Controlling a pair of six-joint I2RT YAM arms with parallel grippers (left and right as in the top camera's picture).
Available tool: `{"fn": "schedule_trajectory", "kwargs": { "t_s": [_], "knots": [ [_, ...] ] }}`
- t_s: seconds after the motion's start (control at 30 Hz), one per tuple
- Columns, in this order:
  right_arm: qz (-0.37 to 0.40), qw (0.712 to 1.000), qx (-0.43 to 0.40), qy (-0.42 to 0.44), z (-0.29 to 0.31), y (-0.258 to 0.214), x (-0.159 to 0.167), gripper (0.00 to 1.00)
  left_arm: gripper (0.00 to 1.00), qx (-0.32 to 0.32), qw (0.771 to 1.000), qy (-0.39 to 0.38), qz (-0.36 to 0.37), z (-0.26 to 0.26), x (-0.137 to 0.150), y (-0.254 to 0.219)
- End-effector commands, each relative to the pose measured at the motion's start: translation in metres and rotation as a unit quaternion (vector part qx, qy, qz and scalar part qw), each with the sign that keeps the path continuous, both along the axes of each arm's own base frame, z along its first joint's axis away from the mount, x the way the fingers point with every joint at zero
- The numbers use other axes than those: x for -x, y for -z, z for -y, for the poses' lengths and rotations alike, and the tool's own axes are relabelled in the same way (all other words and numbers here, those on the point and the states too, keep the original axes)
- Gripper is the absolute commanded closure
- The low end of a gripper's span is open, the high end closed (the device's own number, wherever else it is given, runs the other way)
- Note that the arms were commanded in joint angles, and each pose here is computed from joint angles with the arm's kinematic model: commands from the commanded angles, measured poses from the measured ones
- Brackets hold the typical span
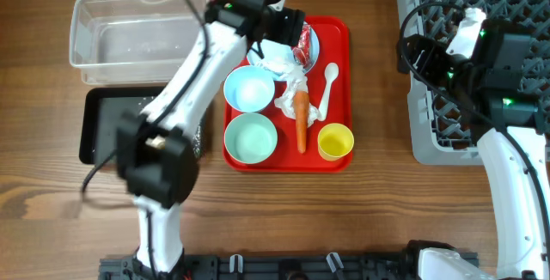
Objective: Sort waste into correct bins and load items into the dishwasher rack
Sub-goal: 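Grasp the red APOLLO wrapper on the blue plate with the left gripper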
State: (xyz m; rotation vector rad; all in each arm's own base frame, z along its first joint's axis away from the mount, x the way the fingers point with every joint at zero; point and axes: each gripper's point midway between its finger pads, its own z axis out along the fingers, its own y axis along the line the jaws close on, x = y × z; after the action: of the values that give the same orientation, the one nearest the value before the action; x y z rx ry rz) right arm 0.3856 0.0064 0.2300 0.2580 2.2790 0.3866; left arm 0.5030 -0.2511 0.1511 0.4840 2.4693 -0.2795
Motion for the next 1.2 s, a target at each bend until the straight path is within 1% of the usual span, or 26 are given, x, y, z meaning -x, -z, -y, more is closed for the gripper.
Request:
{"fn": "schedule_trajectory", "kwargs": {
  "t_s": [0.0, 0.2, 0.4, 0.5, 0.6, 0.73, 0.8, 0.83, 0.93, 1.0, 1.03, 1.1, 1.17],
  "knots": [
    [-0.001, 1.000, 0.000, -0.006, -0.001, -0.003, -0.001, 0.00, 0.10, -0.024, 0.999, 0.034, -0.004, 0.019, -0.013, 0.041],
    [-0.012, 1.000, 0.015, 0.005, 0.005, 0.002, 0.002, 0.00, 0.06, -0.042, 0.997, 0.041, -0.043, 0.025, -0.009, 0.096],
    [-0.012, 1.000, 0.018, 0.003, 0.005, 0.002, 0.002, 0.00, 0.06, -0.045, 0.997, 0.048, -0.048, 0.034, -0.009, 0.115],
    [-0.012, 1.000, 0.021, 0.000, 0.005, 0.002, 0.003, 0.00, 0.09, -0.050, 0.996, 0.052, -0.057, 0.036, -0.006, 0.130],
    [-0.013, 1.000, 0.021, 0.000, 0.005, 0.003, 0.003, 0.00, 0.20, -0.057, 0.996, 0.048, -0.056, 0.035, -0.007, 0.133],
    [-0.013, 1.000, 0.022, 0.000, 0.005, 0.003, 0.003, 0.00, 0.30, -0.056, 0.996, 0.046, -0.049, 0.035, -0.010, 0.131],
    [-0.013, 1.000, 0.025, 0.003, 0.007, 0.003, 0.003, 0.00, 0.42, -0.056, 0.996, 0.046, -0.049, 0.035, -0.010, 0.131],
    [-0.014, 1.000, 0.025, 0.004, 0.007, 0.003, 0.003, 0.00, 0.51, -0.057, 0.996, 0.048, -0.049, 0.036, -0.009, 0.131],
    [-0.015, 1.000, 0.025, 0.004, 0.007, 0.003, 0.003, 0.00, 0.62, -0.061, 0.996, 0.055, -0.046, 0.036, -0.010, 0.131],
    [-0.015, 1.000, 0.027, 0.006, 0.008, 0.004, 0.003, 0.00, 0.72, -0.061, 0.996, 0.055, -0.046, 0.036, -0.010, 0.132],
    [-0.015, 0.999, 0.028, 0.007, 0.009, 0.004, 0.003, 0.00, 0.74, -0.061, 0.996, 0.055, -0.046, 0.036, -0.010, 0.132],
    [-0.016, 0.999, 0.032, 0.011, 0.010, 0.004, 0.003, 0.00, 0.86, -0.061, 0.996, 0.054, -0.046, 0.036, -0.010, 0.132],
    [-0.016, 0.999, 0.032, 0.011, 0.010, 0.004, 0.003, 0.00, 0.96, -0.061, 0.996, 0.054, -0.047, 0.036, -0.009, 0.132]
  ]
}}
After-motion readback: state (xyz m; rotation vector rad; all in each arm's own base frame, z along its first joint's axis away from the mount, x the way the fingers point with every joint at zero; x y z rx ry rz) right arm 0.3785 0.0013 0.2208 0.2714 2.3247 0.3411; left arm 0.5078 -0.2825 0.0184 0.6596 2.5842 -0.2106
